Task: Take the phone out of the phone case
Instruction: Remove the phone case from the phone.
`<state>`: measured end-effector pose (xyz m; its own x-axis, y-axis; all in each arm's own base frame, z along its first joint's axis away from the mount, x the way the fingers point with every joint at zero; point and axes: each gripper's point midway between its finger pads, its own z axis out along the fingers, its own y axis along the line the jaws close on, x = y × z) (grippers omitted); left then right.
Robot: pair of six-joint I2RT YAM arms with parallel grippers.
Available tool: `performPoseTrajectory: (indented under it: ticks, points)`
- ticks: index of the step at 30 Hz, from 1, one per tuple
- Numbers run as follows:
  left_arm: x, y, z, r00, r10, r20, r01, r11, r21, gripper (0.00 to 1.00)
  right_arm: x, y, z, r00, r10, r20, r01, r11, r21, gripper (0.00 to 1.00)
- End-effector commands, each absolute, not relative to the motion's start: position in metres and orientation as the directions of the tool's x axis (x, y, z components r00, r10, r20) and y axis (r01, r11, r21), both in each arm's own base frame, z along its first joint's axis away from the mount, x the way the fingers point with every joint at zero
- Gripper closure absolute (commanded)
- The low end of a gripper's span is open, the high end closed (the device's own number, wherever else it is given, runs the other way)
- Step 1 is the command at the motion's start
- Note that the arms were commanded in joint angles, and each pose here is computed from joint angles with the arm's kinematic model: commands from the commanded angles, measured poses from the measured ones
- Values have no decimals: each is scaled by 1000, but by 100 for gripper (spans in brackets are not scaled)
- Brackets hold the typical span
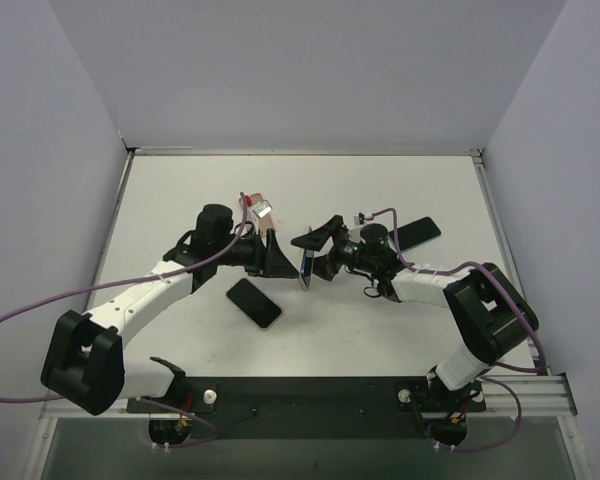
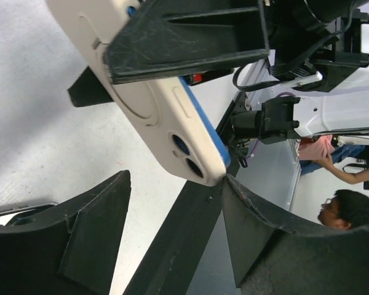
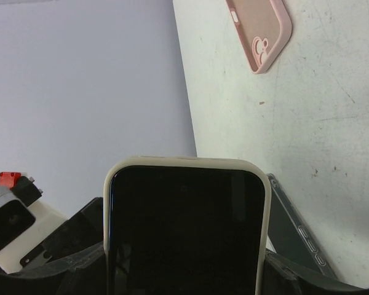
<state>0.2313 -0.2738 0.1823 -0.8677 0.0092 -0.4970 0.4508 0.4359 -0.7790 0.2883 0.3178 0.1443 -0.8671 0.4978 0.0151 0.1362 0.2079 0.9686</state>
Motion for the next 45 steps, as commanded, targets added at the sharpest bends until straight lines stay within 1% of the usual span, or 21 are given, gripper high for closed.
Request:
performPoseTrajectory:
  ticks: [1,2,4,11,14,15,18,20,22,24,25,28,29,32,38,41,42,45]
  points:
    - [227,-287,208,-838,4,-546,511,357,-782,32,297,327,187,-869,493,-32,27,114,993,100]
    - [229,-291,219,-823,-17,-567,532,323,-782,33,296,328,185,-870,492,-32,29,116,993,100]
    - [226,-292,226,-819,-33,-573,541,288,-790,35,296,328,185,-870,492,-31,30,115,993,100]
    - [231,-294,215,-833,-15,-552,518,328,-790,36,297,329,189,-872,489,-30,25,105,994,100]
    - [232,-296,209,-827,8,-562,527,359,-770,36,297,329,189,-871,490,-32,23,106,994,100]
    - [230,-295,204,-838,19,-546,512,378,-772,36,297,328,189,-870,492,-28,28,105,994,100]
    - [228,-298,197,-838,48,-543,513,406,-756,37,297,329,189,-870,492,-27,26,102,994,100]
    - [228,-299,195,-842,45,-538,507,408,-759,40,298,329,190,-870,493,-24,27,95,995,100]
    - [229,-299,194,-845,37,-533,499,409,-764,48,298,328,191,-869,494,-23,25,91,995,100]
    - [230,-301,197,-846,24,-533,497,400,-770,49,297,329,191,-871,492,-25,24,92,995,100]
    - [231,-301,199,-844,17,-536,497,399,-771,48,297,328,191,-870,493,-25,24,92,995,100]
    - [234,-298,199,-850,-9,-526,477,407,-779,42,296,328,190,-870,492,-24,24,91,996,100]
    - [239,-297,206,-843,-39,-537,482,390,-785,41,295,328,188,-871,492,-21,29,94,995,100]
    - [239,-296,218,-840,-71,-537,484,346,-803,39,295,327,187,-870,493,-19,31,92,995,100]
    - [239,-298,221,-843,-74,-532,484,325,-812,40,296,328,189,-870,493,-18,26,82,996,100]
    - [239,-298,219,-848,-69,-526,479,325,-815,50,296,327,188,-869,494,-14,30,81,996,100]
    - [238,-298,219,-847,-69,-527,480,325,-815,58,295,327,188,-870,493,-14,30,80,996,100]
    - [237,-298,221,-846,-69,-528,483,319,-816,74,296,327,188,-868,497,-7,31,68,997,100]
